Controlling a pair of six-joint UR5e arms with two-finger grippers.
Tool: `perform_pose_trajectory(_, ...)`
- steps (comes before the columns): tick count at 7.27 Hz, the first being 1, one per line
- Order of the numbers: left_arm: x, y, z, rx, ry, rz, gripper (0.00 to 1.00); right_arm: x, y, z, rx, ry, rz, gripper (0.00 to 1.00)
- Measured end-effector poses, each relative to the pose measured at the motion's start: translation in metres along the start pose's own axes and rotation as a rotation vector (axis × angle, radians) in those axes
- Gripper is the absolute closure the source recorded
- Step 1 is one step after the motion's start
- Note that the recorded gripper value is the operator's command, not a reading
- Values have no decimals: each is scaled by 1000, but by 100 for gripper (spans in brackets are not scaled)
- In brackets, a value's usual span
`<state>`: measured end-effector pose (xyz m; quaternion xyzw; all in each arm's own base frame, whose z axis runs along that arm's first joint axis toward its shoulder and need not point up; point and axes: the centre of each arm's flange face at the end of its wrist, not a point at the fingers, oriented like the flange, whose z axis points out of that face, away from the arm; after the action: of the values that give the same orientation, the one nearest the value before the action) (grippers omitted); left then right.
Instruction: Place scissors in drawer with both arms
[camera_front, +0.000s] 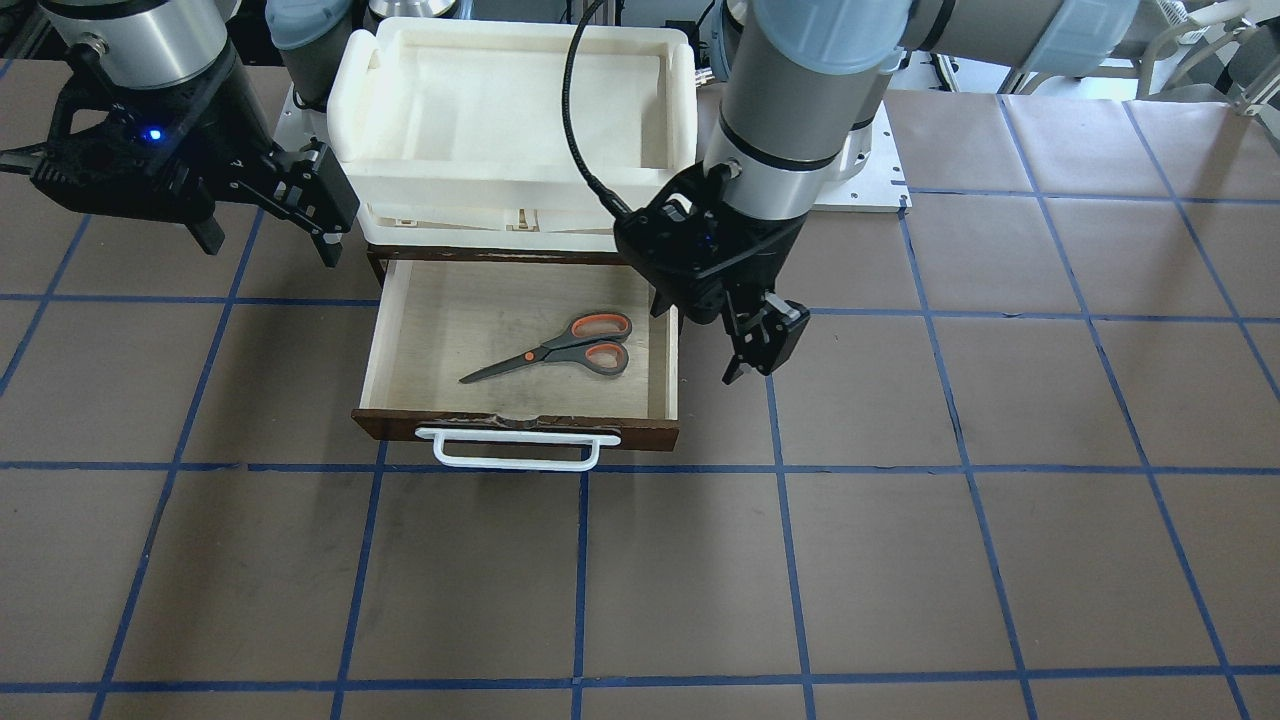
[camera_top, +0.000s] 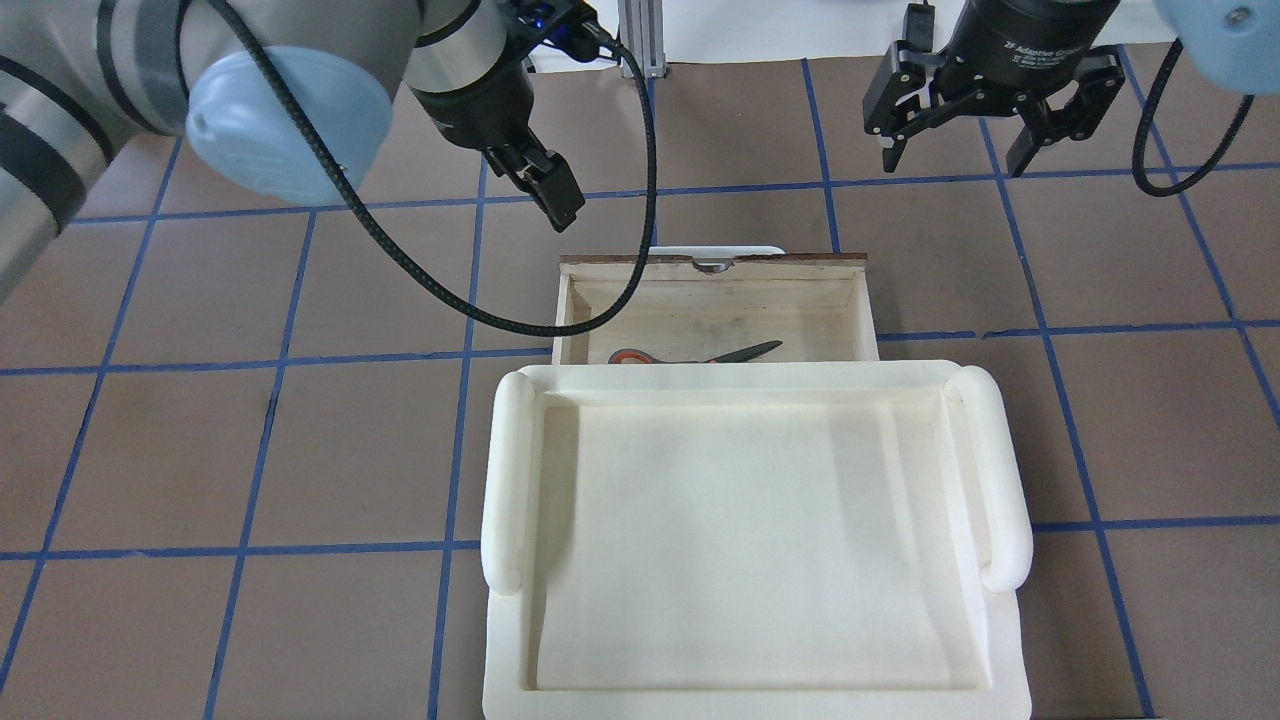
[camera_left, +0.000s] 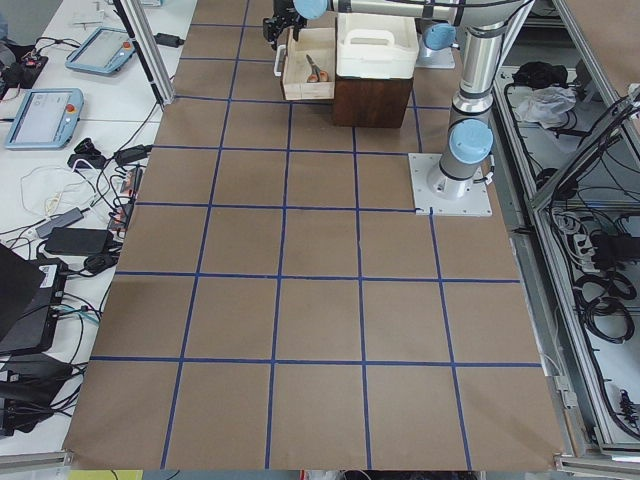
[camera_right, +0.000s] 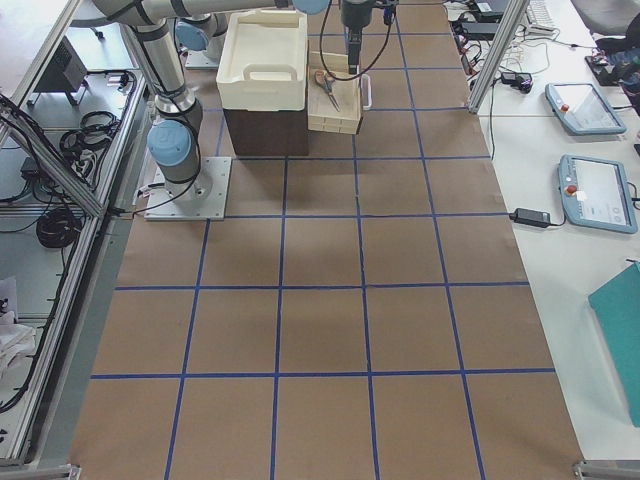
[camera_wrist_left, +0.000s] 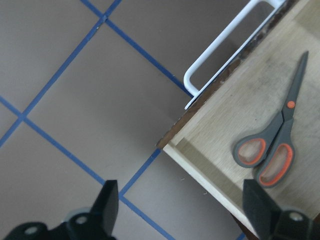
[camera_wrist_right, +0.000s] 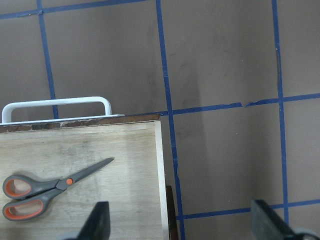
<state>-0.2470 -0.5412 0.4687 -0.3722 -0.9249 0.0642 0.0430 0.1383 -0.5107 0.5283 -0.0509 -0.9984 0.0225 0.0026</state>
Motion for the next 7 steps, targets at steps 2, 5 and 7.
perform_pose_trajectory(2, -5, 26, -28, -20, 16, -253, 0, 0, 0, 0, 2, 0, -3, 0)
perform_pose_trajectory(5, -13, 79, -77, -101, -117, -389, 0, 0, 0, -2, 11, -1, -11, 0)
perform_pose_trajectory(7, -30, 104, -99, -91, -158, -461, 0, 0, 0, -2, 11, 1, -12, 0)
